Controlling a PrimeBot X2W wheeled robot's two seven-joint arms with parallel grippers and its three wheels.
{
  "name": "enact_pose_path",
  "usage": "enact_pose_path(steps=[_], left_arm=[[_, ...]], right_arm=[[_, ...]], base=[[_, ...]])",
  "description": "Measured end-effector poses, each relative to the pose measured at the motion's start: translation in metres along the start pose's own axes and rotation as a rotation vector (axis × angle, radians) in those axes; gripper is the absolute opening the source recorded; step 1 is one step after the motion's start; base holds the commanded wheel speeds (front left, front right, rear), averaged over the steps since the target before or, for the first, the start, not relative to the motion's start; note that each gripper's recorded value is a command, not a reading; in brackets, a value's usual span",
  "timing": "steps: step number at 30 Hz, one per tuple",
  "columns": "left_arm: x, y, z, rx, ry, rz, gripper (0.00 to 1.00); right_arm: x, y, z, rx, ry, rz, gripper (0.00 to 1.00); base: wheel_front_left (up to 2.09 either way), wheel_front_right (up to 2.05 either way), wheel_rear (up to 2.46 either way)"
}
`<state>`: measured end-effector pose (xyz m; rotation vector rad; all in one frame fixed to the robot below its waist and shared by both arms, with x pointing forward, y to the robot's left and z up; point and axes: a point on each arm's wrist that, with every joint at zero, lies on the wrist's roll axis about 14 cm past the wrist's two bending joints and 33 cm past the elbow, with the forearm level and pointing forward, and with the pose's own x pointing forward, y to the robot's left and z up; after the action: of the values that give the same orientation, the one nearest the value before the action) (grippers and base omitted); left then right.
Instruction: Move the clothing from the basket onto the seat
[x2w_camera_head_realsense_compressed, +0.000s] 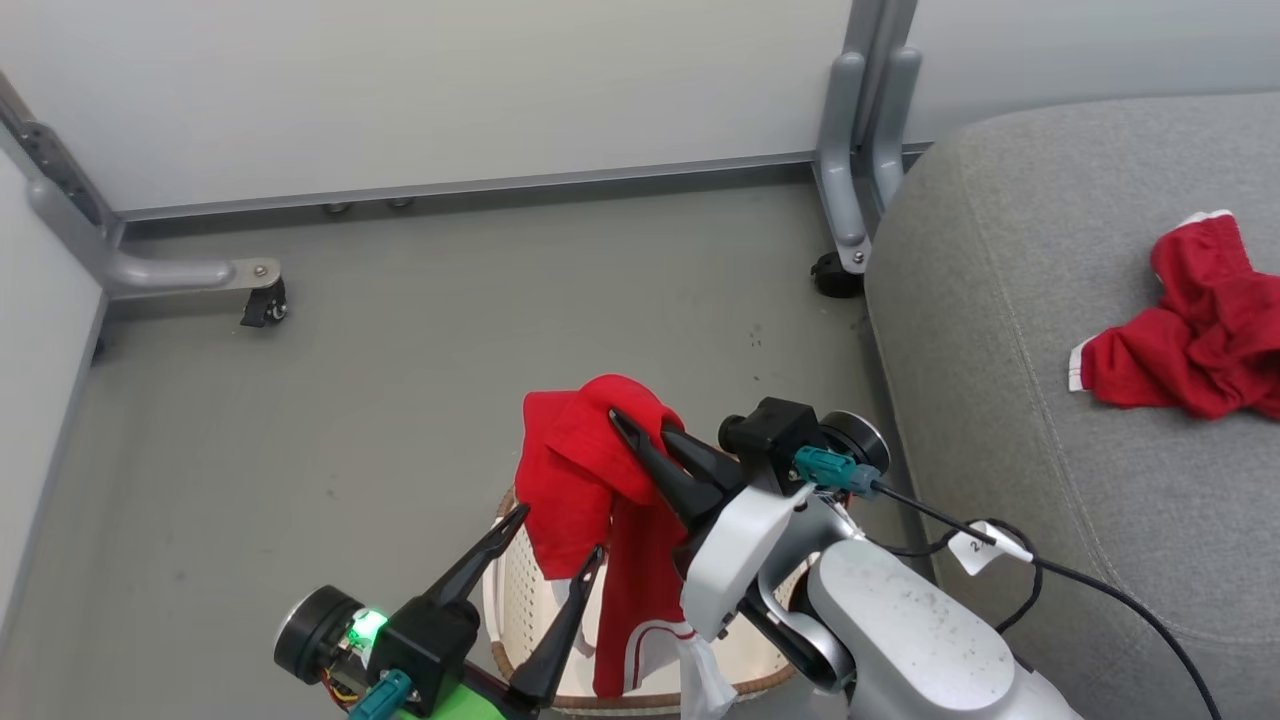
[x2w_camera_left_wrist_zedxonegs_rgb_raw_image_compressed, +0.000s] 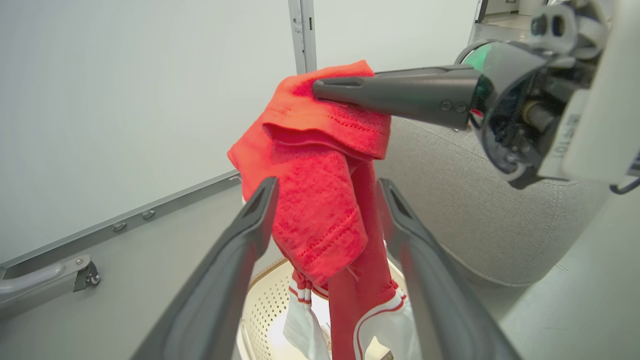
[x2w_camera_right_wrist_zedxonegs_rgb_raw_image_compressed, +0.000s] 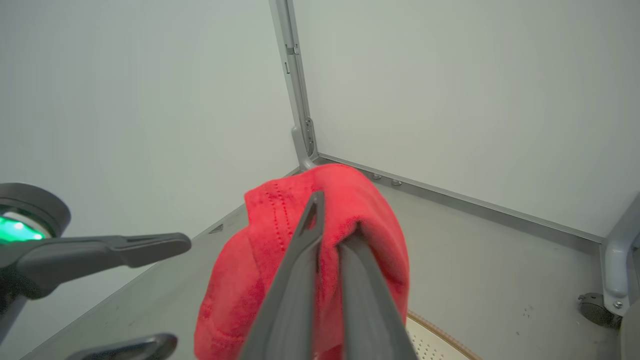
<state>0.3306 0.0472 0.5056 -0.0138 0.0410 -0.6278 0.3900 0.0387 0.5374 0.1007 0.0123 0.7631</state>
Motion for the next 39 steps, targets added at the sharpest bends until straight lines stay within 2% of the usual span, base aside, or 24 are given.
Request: enact_pose_path(steps=[12,22,30,35,39], left_arm=[[0.033,-0.027,-0.004,0.003,0.009,-0.149,1.00],[0.063,-0.064,-0.005,-0.009,0.002,-0.314,1.00],[0.083,-0.081,-0.008,-0.025,-0.004,-0.398,1.00],[0.095,-0.082,-0.007,-0.037,-0.021,-0.424,1.00],[0.103,-0.079,-0.009,-0.044,-0.030,-0.436,1.00]], right_arm=[[-0.037,-0.062,0.005,-0.019,-0.026,-0.212,0.00],[-0.089,-0.117,0.005,-0.035,-0.036,-0.436,0.00],[-0.124,-0.158,0.009,-0.067,-0.037,-0.588,0.00],[-0.134,-0.197,0.037,-0.151,-0.077,-0.659,0.00],[-0.148,-0.240,0.082,-0.294,-0.123,-0.732,0.00]], base=[[0.00,0.00,0.00],[0.00,0.00,0.00],[0.00,0.00,0.00],[0.00,0.00,0.00],[0.00,0.00,0.00]])
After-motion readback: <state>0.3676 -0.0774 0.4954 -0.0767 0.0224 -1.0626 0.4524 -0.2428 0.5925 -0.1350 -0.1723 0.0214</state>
